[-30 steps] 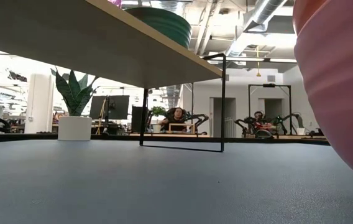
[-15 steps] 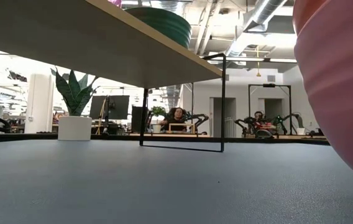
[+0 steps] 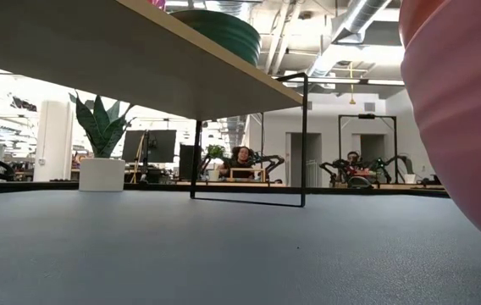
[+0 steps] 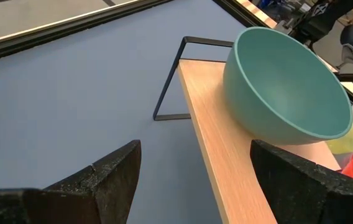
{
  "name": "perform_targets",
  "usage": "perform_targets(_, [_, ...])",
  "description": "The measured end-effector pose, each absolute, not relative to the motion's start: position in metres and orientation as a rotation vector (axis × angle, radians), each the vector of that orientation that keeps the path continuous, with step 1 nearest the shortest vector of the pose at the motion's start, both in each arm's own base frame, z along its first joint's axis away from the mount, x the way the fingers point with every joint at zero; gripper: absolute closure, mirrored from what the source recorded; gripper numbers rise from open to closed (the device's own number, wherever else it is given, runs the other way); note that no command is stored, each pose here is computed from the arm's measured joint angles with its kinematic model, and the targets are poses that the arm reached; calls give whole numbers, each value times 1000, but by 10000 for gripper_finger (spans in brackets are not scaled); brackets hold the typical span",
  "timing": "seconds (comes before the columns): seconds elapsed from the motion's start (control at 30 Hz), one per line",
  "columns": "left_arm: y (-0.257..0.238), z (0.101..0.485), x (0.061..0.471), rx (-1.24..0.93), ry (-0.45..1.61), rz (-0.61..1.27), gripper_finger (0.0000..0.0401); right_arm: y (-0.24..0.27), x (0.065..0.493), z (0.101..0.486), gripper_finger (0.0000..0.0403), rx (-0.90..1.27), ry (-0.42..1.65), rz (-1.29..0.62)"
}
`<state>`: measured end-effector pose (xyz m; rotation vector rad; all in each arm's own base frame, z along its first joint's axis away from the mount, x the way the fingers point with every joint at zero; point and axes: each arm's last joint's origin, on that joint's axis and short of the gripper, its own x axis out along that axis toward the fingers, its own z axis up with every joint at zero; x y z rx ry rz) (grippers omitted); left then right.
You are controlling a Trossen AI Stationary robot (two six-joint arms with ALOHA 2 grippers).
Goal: Place and stack bowls onto a shelf
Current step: Stack the light orange bowl on top of the light violet bowl on the shelf, then stack the blue bowl on top of the green bowl on the shelf
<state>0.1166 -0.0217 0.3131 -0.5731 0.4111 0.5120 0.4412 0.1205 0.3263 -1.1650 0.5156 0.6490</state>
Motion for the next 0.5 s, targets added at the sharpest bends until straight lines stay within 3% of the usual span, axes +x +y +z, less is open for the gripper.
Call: perform_targets(0.5, [-22,313,117,-572,412,512,115,119,444,329,206,-1154,489,613])
